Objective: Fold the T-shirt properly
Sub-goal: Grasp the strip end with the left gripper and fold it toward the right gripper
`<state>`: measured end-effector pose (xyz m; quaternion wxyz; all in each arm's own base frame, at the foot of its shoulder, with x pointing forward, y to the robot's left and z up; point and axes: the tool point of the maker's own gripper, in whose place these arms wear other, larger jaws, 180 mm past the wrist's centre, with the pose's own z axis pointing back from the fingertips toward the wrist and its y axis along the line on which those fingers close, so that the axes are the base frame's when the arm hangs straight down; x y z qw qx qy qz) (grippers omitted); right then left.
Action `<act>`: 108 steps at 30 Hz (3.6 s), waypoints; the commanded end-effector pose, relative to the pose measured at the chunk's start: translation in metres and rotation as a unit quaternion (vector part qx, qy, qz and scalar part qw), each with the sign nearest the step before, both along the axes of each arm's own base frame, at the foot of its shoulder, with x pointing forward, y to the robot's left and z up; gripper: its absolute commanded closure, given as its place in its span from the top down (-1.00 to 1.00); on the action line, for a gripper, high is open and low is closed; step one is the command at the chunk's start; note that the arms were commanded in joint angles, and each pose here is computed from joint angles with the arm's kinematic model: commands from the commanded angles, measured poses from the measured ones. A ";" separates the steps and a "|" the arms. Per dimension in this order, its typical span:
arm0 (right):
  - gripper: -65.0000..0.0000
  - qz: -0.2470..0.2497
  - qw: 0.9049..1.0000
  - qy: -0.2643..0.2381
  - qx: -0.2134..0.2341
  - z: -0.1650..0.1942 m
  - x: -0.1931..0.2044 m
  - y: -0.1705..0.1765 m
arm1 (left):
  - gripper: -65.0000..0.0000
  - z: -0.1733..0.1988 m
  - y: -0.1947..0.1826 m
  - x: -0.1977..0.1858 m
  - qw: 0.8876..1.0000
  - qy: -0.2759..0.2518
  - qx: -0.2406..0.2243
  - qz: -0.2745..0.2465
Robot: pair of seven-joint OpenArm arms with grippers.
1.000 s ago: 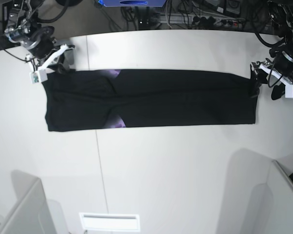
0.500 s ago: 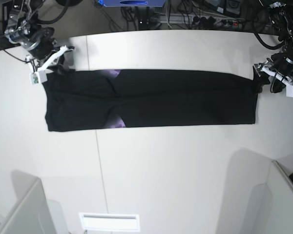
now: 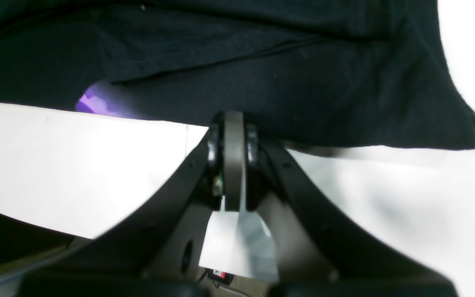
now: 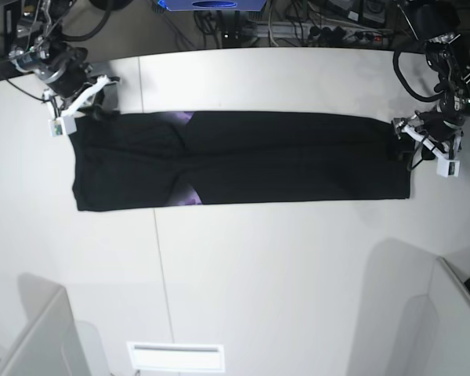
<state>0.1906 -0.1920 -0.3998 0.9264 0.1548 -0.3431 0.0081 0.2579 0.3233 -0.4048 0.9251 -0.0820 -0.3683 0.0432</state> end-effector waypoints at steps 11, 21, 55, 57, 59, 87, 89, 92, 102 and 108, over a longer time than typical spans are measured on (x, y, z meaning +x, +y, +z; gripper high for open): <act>-1.00 0.004 1.000 -0.020 -0.002 0.009 0.005 -0.001 | 0.68 -0.023 -0.010 0.002 0.999 0.021 -0.027 -0.007; -1.00 0.004 1.000 -0.019 -0.001 0.009 0.004 -0.001 | -1.00 -0.024 -0.010 0.001 0.999 0.024 -0.030 -0.004; -1.00 0.006 1.000 -0.010 0.003 0.008 0.002 0.002 | -1.00 0.073 -0.083 -0.003 0.992 -0.091 0.044 -0.075; -1.00 0.006 1.000 -0.009 0.003 0.008 0.001 0.002 | -1.00 0.069 -0.099 0.000 0.993 -0.090 0.026 -0.076; -1.00 0.006 1.000 -0.009 0.003 0.008 0.001 0.002 | -1.00 0.065 -0.112 0.001 0.993 -0.087 0.013 -0.082; -1.00 0.004 1.000 -0.010 0.002 0.008 0.002 0.001 | -1.00 0.059 -0.257 0.031 0.979 -0.078 -0.096 -0.162; -1.00 0.004 1.000 -0.011 0.002 0.008 0.003 0.001 | -1.00 0.055 -0.265 0.029 0.977 -0.073 -0.100 -0.172; -1.00 0.005 1.000 -0.012 0.003 0.009 0.003 0.001 | -1.00 0.052 -0.269 0.028 0.976 -0.067 -0.103 -0.177; -1.00 0.005 1.000 -0.012 0.003 0.009 0.004 0.002 | -1.00 0.052 -0.275 0.027 0.976 -0.066 -0.109 -0.177; -1.00 0.005 1.000 -0.012 0.003 0.009 0.004 0.002 | -1.00 0.053 -0.274 0.028 0.976 -0.067 -0.107 -0.177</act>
